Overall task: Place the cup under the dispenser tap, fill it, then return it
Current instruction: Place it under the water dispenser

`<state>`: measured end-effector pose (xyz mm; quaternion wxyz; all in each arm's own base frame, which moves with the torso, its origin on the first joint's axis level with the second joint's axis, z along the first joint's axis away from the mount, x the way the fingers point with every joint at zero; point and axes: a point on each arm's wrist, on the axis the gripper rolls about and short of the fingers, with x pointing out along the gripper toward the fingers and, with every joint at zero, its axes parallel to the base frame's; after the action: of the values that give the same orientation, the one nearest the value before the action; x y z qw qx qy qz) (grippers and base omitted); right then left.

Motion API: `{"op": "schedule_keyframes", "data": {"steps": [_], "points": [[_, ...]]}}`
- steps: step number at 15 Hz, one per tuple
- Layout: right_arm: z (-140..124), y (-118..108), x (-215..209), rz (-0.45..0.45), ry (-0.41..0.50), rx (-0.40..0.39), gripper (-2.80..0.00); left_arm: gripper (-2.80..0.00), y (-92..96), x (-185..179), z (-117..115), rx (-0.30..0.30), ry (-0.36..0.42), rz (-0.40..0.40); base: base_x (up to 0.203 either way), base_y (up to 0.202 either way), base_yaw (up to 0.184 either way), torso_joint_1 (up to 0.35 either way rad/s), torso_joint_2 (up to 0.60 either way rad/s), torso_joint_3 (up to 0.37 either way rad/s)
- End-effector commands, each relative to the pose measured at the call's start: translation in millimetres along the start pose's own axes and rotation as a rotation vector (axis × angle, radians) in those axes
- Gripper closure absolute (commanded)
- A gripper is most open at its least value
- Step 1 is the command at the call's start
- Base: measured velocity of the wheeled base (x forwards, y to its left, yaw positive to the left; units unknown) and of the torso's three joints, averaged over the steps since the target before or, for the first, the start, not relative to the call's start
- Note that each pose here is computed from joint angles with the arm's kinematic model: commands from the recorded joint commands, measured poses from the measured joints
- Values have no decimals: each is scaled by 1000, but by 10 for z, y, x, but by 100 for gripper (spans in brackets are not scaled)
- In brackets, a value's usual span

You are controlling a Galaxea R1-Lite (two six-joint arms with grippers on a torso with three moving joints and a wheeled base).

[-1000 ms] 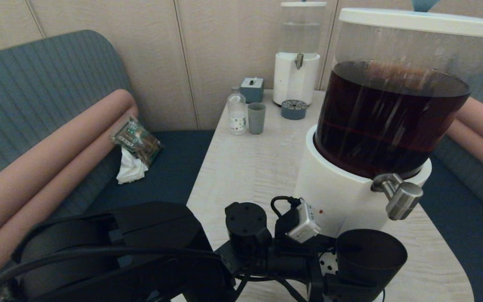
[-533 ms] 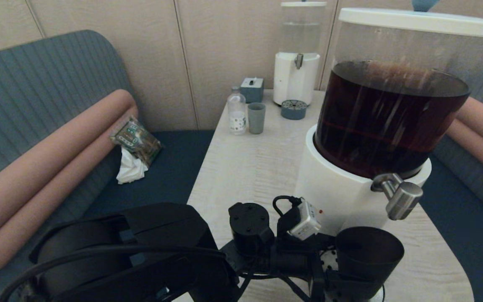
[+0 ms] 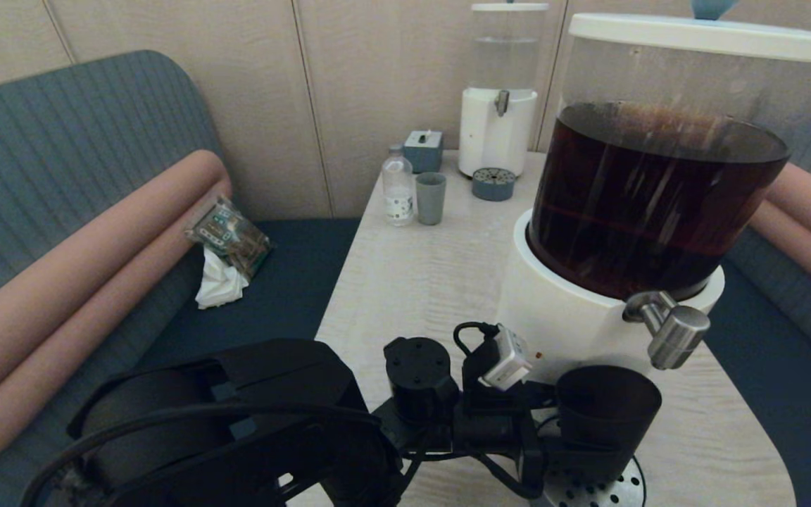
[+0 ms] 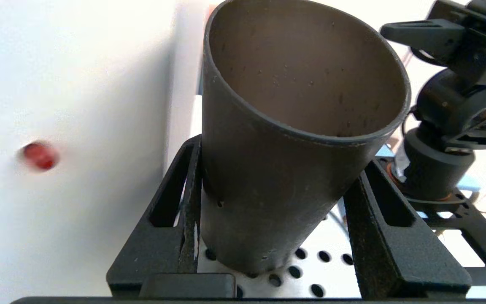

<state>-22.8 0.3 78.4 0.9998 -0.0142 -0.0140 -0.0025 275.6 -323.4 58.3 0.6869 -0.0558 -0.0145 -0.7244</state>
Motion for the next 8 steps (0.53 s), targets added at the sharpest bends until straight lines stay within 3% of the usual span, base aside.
{"op": "schedule_keyframes", "data": {"steps": [1,8], "points": [[-25,1,6,0,8,-1,0,0,8,3,-11,3,-4,-5,0,0,0,0,0,0],[-25,1,6,0,8,-1,0,0,46,43,2,23,-18,-7,0,0,0,0,0,0]]}}
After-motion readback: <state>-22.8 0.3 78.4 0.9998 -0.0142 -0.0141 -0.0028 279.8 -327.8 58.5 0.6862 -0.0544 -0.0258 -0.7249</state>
